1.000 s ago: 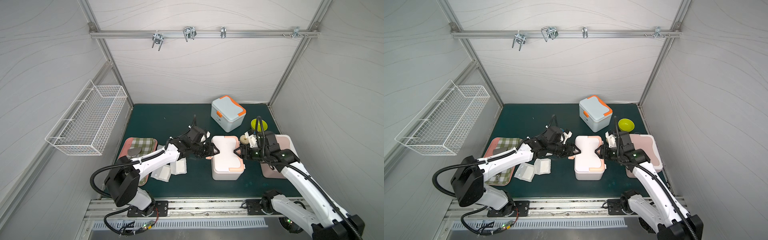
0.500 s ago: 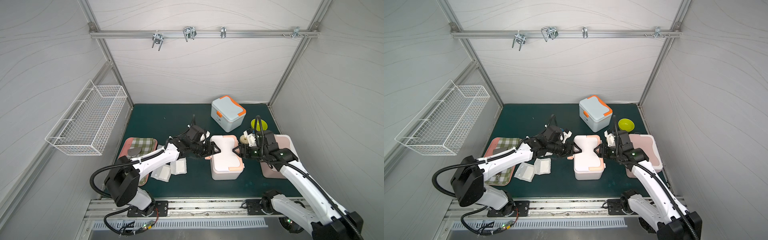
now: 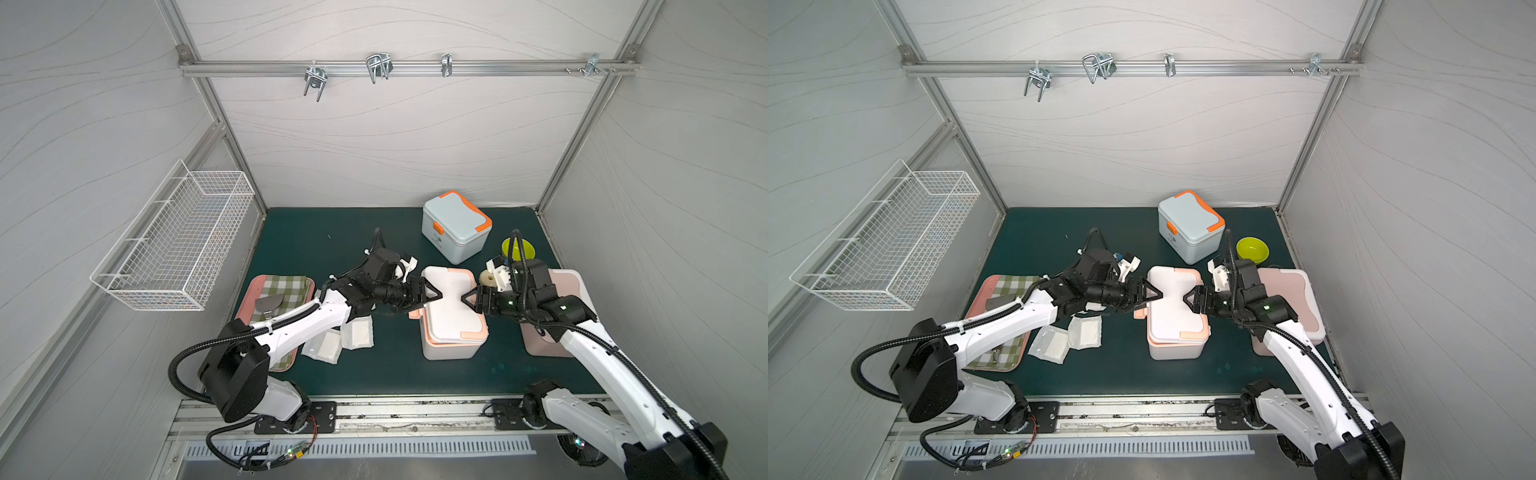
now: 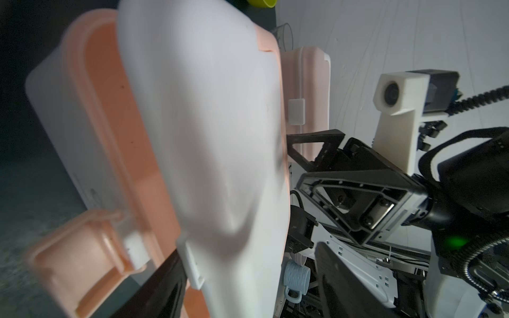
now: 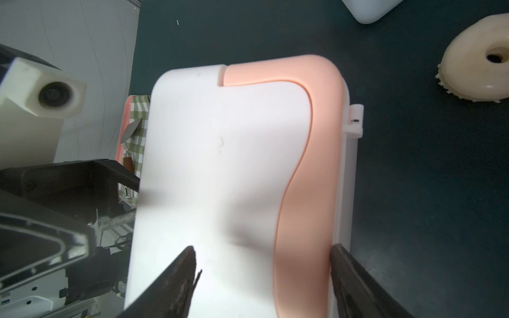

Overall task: Open first aid kits and take out gauze
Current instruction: Open the lid of the first aid kit.

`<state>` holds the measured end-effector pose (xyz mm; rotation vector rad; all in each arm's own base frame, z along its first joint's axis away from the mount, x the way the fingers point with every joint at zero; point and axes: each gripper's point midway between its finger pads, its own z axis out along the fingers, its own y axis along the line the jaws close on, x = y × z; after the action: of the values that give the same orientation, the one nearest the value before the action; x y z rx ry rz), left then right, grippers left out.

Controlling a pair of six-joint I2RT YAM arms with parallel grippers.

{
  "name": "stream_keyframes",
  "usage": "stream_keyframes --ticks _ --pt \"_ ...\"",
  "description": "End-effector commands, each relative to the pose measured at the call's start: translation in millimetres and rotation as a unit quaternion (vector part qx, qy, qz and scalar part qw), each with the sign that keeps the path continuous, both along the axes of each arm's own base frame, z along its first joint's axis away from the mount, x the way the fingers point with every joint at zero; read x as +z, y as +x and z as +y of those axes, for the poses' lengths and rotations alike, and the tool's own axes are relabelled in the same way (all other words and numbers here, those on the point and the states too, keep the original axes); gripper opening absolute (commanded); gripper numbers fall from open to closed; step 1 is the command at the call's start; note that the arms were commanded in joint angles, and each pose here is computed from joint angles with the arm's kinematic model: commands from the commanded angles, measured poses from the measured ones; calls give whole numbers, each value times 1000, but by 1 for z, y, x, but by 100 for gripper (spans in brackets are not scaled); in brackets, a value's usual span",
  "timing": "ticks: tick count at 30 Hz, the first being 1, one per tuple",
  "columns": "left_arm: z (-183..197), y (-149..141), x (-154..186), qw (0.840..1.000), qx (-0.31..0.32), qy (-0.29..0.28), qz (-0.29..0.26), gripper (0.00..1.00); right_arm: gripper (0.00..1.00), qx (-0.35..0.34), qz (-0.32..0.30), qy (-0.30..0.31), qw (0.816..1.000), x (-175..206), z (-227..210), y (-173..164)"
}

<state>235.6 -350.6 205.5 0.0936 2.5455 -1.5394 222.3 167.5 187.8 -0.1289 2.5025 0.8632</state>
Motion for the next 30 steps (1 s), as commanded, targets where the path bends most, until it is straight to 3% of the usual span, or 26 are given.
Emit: stream_keyframes --ticks 1,9,14,22,30 --pt "-16 -1 49 996 -28 -73 -41 73 83 18 19 5 1000 3 4 -14" --pt "-30 1 75 994 -41 -84 -60 73 96 -16 -36 -22 999 35 -16 -12" --pt "-55 -3 97 990 -66 -88 -83 73 97 -50 -102 -17 993 70 -31 -13" --pt "-100 3 125 985 -92 -93 -109 76 94 -137 -198 -41 970 110 -78 -31" --pt "-151 10 142 979 -135 -94 -118 78 92 -138 -220 -31 965 121 -83 -42"
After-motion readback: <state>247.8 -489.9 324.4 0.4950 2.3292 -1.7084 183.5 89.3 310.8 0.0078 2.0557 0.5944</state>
